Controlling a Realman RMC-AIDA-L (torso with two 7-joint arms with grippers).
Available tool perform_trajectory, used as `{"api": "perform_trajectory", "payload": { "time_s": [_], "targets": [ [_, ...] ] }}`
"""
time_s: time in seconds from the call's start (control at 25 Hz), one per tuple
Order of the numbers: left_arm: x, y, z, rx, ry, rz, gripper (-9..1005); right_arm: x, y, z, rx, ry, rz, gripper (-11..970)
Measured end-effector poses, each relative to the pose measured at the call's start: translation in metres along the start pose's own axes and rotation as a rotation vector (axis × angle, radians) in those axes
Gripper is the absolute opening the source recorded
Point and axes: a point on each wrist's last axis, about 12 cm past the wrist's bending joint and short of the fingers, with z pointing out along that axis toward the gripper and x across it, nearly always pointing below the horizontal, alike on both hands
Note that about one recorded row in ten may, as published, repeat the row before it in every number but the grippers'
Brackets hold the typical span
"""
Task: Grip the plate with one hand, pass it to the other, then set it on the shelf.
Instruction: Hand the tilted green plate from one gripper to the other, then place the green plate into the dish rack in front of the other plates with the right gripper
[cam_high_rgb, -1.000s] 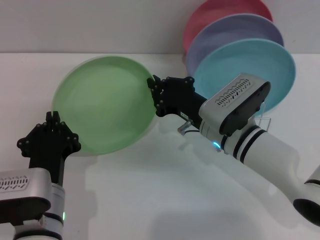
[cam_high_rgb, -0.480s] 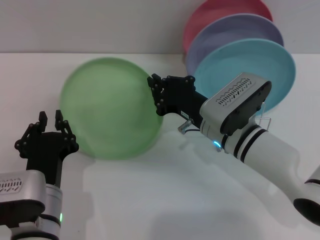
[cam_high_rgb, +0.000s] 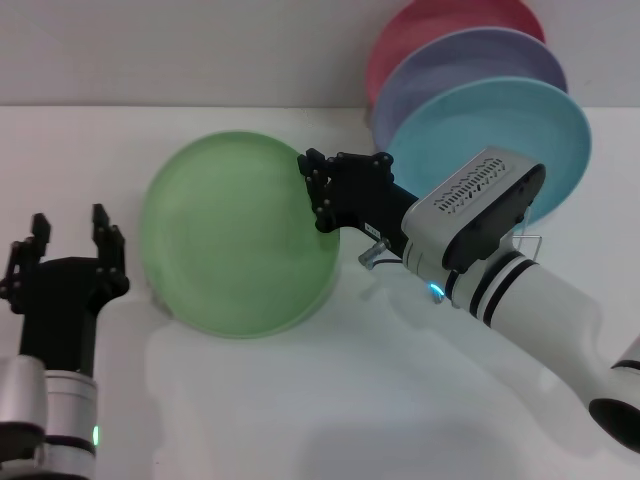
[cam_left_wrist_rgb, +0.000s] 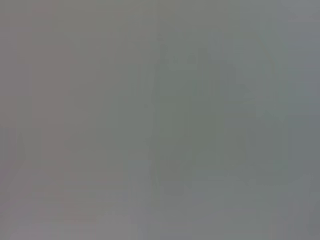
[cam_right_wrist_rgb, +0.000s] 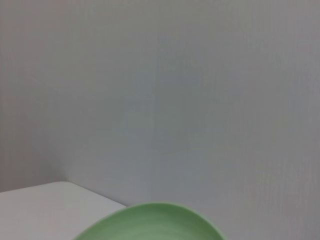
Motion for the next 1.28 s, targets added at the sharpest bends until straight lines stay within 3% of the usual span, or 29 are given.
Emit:
{"api": "perform_trajectory", "payload": {
  "time_s": [0.08,0.92,1.28],
  "targets": [
    [-0.001,0.004,-0.002,-0.009,-0.023,-0.01,555,0.0,0.0,0.0,0.001,-0.001,0.0,33],
    [0.001,0.024,0.009,-0.074,-0.054,0.027,626,-0.011,-0.004,-0.002,0.023,-0.098,0.005,22],
    [0.005,0.042,0.025,-0.084,-0.078,-0.039,656,-0.016,-0.009,-0.008,0.04,-0.173,-0.002,21]
  ]
}}
